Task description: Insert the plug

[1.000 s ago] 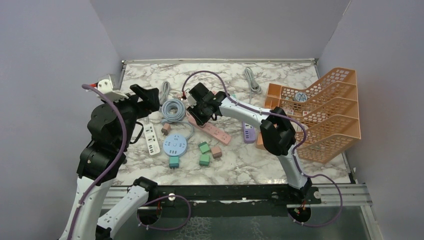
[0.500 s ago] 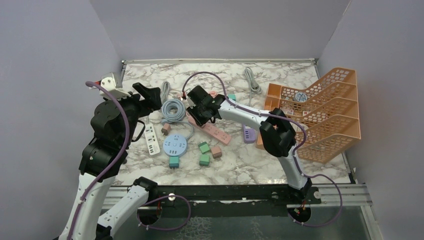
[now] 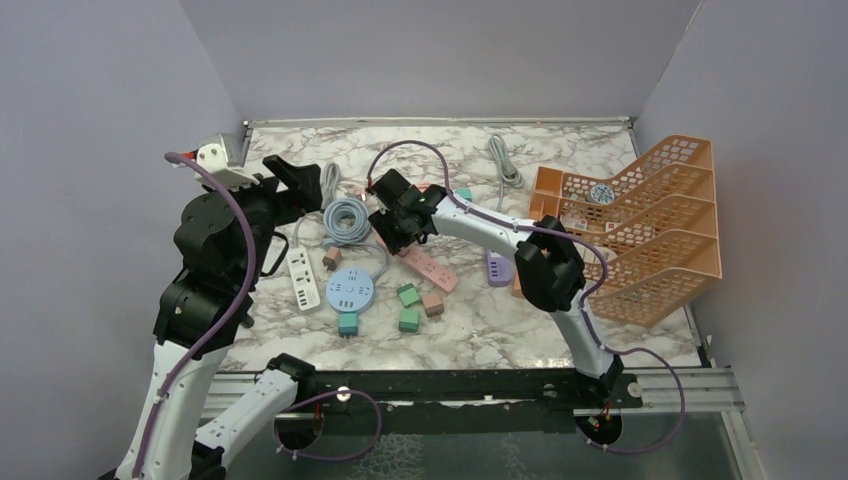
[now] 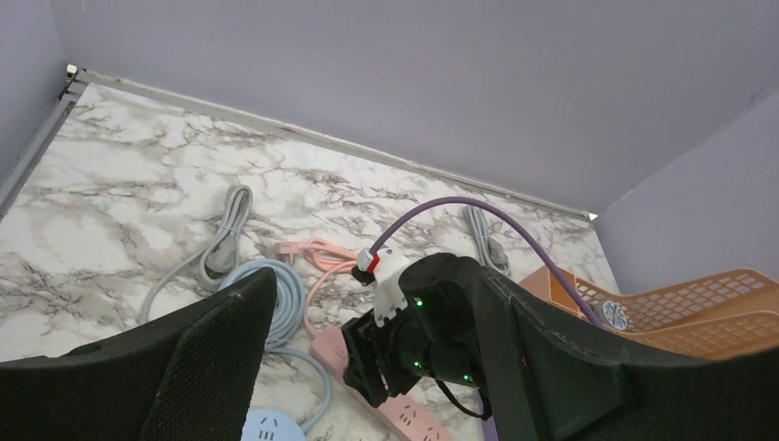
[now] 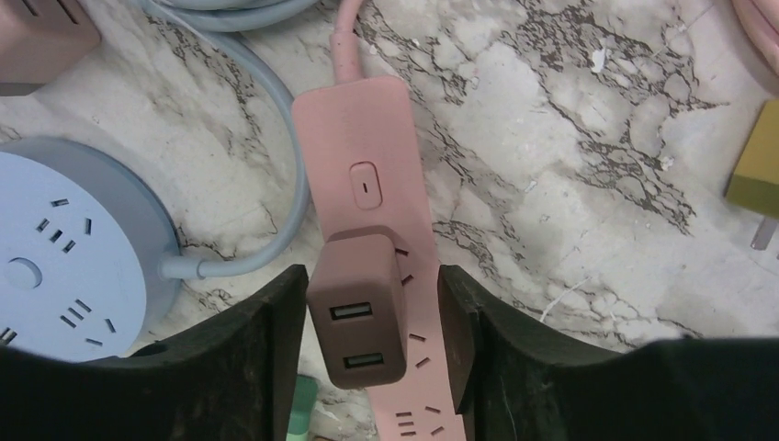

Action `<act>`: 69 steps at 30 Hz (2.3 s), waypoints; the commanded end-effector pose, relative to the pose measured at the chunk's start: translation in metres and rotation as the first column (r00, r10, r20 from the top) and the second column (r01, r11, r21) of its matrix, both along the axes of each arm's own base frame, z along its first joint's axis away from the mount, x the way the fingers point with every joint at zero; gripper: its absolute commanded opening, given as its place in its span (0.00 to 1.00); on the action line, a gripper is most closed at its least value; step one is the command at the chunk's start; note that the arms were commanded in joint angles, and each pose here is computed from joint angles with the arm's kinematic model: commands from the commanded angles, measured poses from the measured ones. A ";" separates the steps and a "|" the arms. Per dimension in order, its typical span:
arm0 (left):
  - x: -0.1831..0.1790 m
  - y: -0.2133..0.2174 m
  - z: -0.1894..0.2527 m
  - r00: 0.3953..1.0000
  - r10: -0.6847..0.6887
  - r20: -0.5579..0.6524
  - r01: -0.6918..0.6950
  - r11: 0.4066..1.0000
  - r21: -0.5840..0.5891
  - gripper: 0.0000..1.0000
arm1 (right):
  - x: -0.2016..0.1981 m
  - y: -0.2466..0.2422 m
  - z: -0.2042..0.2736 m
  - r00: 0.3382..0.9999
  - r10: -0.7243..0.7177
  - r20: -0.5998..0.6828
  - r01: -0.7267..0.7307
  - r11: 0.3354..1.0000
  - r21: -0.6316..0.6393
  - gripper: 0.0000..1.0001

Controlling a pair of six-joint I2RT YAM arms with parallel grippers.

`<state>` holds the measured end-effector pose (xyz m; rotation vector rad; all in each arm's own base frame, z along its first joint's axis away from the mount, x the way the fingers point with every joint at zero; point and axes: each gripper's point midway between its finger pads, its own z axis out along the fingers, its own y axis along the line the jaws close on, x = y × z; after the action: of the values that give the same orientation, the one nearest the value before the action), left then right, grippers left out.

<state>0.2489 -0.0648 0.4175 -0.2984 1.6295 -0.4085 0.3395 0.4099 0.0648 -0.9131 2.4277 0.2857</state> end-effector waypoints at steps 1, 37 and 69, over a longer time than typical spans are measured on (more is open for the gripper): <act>-0.003 -0.002 0.020 0.998 -0.026 0.054 0.025 1.000 0.009 0.80 | 0.004 0.002 0.027 0.996 -0.081 -0.035 0.083 0.994 0.071 0.57; 0.010 -0.047 -0.125 0.945 -0.183 -0.270 0.166 0.982 -0.086 0.85 | 0.131 -0.104 -0.012 0.922 -0.366 0.127 0.366 0.930 0.024 0.48; 0.010 -0.125 -0.077 0.814 -0.580 -0.022 0.568 0.805 -0.171 0.82 | -0.016 -0.042 0.249 0.985 0.043 0.168 -0.164 0.545 0.822 0.16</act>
<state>0.2651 -0.1613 0.3012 -0.0707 1.9005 -0.8131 0.3682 0.3474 0.2447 -0.5238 1.9744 0.9050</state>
